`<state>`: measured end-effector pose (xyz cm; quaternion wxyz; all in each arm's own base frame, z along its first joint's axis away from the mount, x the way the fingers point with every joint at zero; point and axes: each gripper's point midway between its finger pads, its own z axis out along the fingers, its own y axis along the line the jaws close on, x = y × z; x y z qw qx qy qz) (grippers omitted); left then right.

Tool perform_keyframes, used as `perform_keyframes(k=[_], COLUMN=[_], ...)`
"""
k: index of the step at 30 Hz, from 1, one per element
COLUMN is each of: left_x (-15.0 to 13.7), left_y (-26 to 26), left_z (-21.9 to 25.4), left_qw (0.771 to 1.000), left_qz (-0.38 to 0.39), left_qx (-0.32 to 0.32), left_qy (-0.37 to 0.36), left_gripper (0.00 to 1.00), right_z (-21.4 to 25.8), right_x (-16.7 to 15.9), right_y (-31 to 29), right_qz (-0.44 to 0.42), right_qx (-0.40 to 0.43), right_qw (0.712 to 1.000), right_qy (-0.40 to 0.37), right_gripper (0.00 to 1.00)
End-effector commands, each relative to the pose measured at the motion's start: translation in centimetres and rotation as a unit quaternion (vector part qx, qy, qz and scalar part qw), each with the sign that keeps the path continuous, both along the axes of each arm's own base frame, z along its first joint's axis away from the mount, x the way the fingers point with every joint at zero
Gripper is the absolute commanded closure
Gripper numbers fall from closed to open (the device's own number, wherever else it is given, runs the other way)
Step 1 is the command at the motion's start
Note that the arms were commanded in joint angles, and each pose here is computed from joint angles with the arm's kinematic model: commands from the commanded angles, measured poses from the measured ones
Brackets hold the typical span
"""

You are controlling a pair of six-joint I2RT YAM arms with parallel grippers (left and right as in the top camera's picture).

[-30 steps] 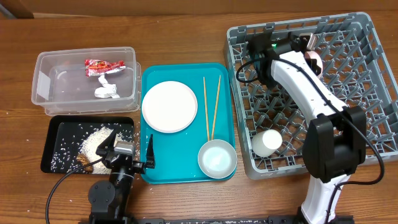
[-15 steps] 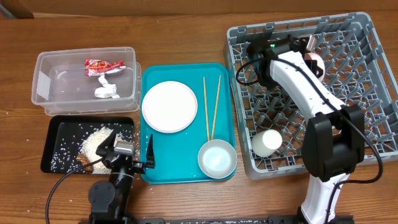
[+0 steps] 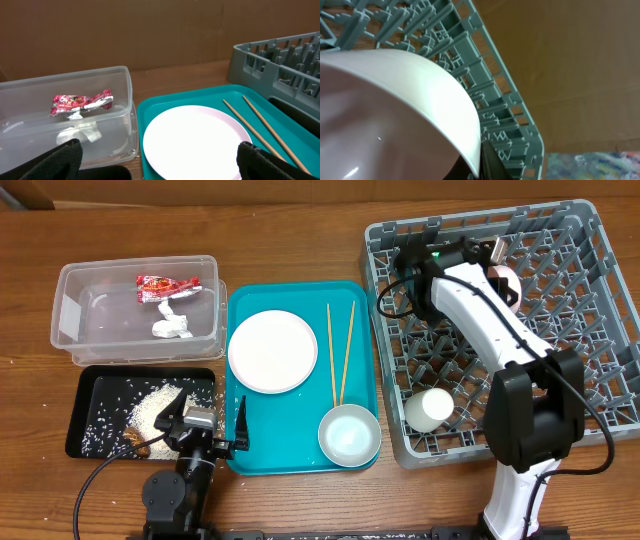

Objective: Sort waste into correct bins and load items into the dishwasher
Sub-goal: 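Place the bowl upright in the back of the dish rack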

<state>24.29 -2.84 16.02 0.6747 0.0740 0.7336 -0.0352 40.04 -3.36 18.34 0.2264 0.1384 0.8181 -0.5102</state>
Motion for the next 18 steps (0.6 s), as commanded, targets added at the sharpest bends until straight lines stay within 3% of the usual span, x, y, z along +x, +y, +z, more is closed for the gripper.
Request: perform_keyframes(k=[1,12,18], left_x=[0.0,0.0,0.0], left_y=[0.1,0.1,0.1], left_z=[-0.2,-0.2,-0.2], left_qw=[1.000,1.000,1.000], left_qz=[0.001,0.001,0.001], left_qx=[0.004,0.004,0.004], left_qy=[-0.003,-0.003,-0.003], left_gripper=[0.00,0.00,0.00], right_z=[0.1,-2.3,-1.9], right_x=[0.5,-0.5,-2.0], right_y=[0.7,1.3,4.6], right_qz=[0.017,0.000,0.031], right_qx=[-0.034,0.038,0.028], right_qw=[0.999,0.999,0.998], right_qy=[-0.003,0.030,0.051], right_gripper=[0.96,0.96,0.96])
